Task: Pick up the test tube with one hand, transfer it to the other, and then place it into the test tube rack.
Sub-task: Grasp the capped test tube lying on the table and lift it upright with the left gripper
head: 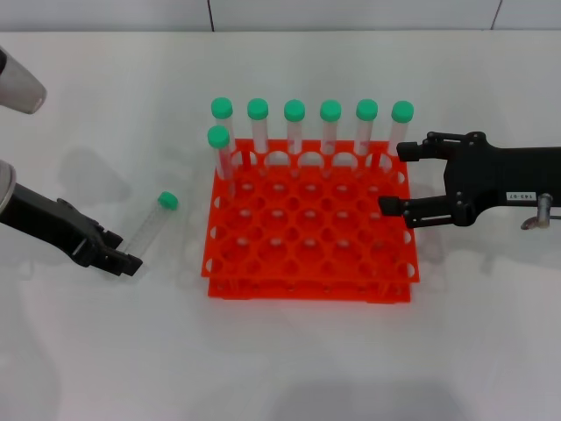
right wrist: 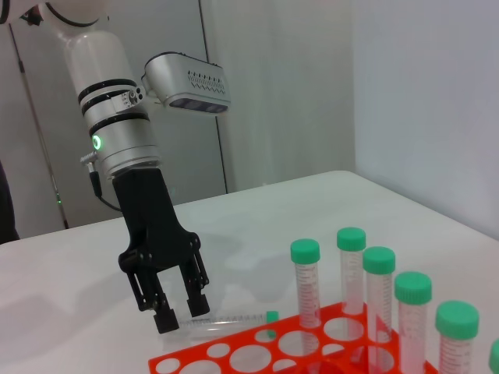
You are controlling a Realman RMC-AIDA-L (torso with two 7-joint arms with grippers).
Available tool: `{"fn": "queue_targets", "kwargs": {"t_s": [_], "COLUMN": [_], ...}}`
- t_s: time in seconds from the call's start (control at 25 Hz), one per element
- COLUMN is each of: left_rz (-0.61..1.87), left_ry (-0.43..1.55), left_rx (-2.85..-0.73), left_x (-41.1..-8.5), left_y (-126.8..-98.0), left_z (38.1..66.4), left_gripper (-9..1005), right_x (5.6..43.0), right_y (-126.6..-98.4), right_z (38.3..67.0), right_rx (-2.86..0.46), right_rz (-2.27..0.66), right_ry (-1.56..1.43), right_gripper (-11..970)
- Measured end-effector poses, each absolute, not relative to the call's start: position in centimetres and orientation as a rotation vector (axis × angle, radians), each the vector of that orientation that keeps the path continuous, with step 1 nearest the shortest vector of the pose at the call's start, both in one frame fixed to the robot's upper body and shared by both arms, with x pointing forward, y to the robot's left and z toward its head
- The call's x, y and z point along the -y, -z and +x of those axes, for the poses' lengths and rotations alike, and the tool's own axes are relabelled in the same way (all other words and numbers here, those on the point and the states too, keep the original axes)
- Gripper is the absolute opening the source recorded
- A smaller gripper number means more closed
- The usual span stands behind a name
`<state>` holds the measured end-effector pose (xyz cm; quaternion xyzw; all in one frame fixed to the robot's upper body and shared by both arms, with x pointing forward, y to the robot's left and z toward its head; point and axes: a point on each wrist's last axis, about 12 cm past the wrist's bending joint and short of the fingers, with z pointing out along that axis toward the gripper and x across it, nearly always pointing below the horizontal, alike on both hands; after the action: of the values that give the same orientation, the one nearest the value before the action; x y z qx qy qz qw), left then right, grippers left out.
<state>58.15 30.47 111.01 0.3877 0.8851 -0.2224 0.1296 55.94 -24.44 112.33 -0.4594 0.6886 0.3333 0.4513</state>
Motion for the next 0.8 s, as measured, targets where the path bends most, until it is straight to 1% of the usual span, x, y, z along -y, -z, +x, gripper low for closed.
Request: {"fn": "queue_targets", "kwargs": {"t_s": [0.08,0.32,0.52,0.8], "left_rz": [1.127,1.125,1.123,1.121], "left_ry": [0.646,0.646,0.645,0.639], "left_rx": [-2.572,-2.573,-2.574,-2.575], "left_x": [-30.47,-30.51,-30.55,-30.61], "left_y": [-111.01,-110.97,-110.94,-110.9], "left_z": [58.15,58.12,58.09,58.11], "left_gripper": [572,560,491,488], "right_x": [24.44,24.45,24.47,24.49], "right_y": [-112.33,-112.3,-112.28,-112.24], "right_z": [55.94,55.92,55.91,55.92], "right_rx": [-1.702,-1.703,-1.703,-1.705], "right_rz": [-1.135,-1.134,-1.134,-1.131], "right_ry": [-0.824,-0.824,-0.824,-0.822], "right_gripper": [858,858,858,857]}}
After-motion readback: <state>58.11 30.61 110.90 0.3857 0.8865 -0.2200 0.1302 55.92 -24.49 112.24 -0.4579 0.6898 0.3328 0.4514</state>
